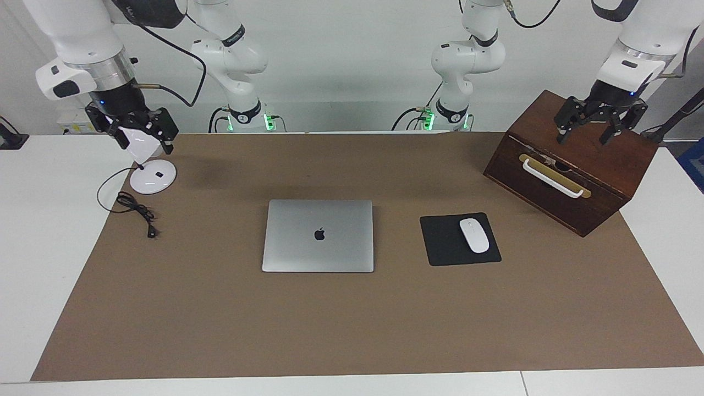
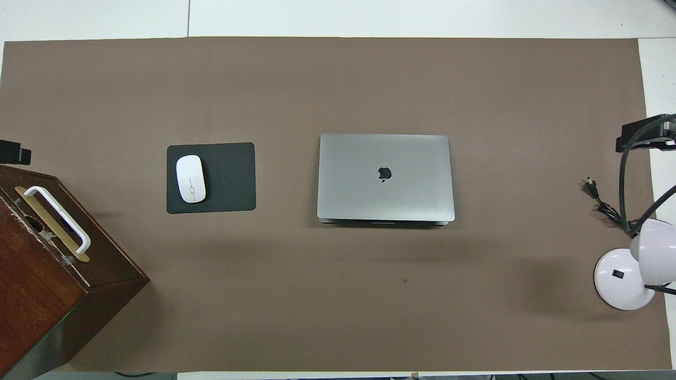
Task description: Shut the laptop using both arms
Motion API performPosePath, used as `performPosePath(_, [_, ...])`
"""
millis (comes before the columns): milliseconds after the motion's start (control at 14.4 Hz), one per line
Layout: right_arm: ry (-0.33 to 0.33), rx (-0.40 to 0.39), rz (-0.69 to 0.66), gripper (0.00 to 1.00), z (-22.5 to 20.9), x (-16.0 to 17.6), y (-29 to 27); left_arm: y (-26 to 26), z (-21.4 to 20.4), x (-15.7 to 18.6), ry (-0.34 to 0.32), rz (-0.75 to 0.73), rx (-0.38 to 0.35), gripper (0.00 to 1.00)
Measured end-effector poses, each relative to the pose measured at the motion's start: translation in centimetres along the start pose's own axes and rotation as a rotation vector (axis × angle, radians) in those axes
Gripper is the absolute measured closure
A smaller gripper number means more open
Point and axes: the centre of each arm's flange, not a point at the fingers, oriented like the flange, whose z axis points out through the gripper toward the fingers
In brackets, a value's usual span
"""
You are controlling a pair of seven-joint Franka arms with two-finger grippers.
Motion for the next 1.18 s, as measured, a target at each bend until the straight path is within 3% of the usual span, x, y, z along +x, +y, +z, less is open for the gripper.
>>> performPosePath(1183, [0.001, 0.000, -0.081, 0.00, -0.01, 0.00, -0.18, -0.03, 0.39, 0.00, -0.007, -0.001, -0.001, 0.00])
